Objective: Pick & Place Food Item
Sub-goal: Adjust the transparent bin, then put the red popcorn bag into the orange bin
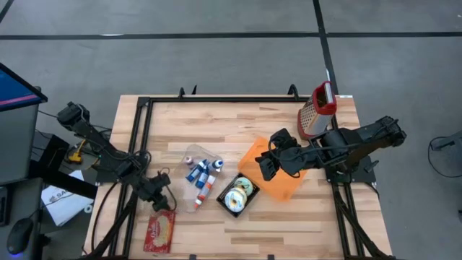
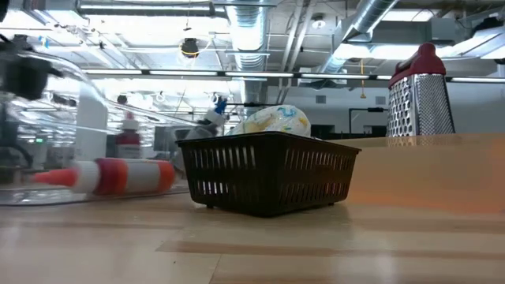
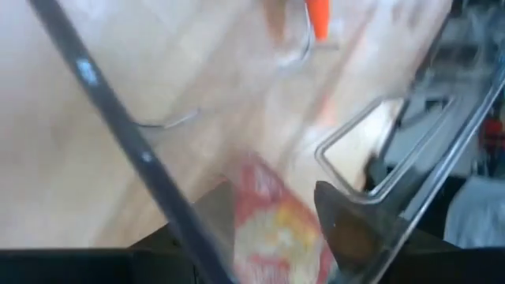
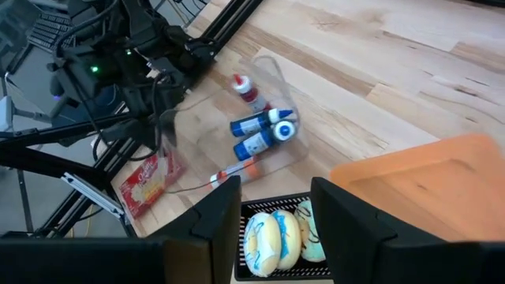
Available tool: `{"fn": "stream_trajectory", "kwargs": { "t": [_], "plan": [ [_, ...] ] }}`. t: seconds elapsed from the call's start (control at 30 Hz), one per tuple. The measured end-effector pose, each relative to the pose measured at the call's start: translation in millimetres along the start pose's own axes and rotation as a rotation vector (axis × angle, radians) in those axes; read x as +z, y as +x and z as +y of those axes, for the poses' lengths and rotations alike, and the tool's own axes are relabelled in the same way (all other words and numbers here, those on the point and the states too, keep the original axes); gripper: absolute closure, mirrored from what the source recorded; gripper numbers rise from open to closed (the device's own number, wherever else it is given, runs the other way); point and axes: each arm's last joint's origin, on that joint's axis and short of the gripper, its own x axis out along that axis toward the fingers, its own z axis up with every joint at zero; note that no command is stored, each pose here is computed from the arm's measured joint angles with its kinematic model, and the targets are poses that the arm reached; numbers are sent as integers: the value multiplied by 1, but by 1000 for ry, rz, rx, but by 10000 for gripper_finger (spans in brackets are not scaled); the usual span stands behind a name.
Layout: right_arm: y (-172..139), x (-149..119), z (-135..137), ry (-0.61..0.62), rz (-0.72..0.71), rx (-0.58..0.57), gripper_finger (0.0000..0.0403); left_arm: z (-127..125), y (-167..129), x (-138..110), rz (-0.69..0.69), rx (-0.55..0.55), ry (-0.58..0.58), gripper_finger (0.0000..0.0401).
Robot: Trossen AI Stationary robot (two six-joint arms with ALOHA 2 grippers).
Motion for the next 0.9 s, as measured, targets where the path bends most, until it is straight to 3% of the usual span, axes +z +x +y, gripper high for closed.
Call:
{"fn": "stream_trajectory", "kwargs": {
  "t": [0.4,0.67,0.77,0.9],
  "plan": [
    [0,0,-1,-3,4,-13,255,8,-3,39,-208,57,-22,220],
    [0,-1,-3,-10,22,-18,255,2,-4,20,235,-88,166,220],
    [0,-1,-3,-14,25,-24,255,2,-4,11,273,-76,225,220],
    [0,-2,-3,-7,25,-24,255,13,-4,3,250,66,257,220]
  ]
}}
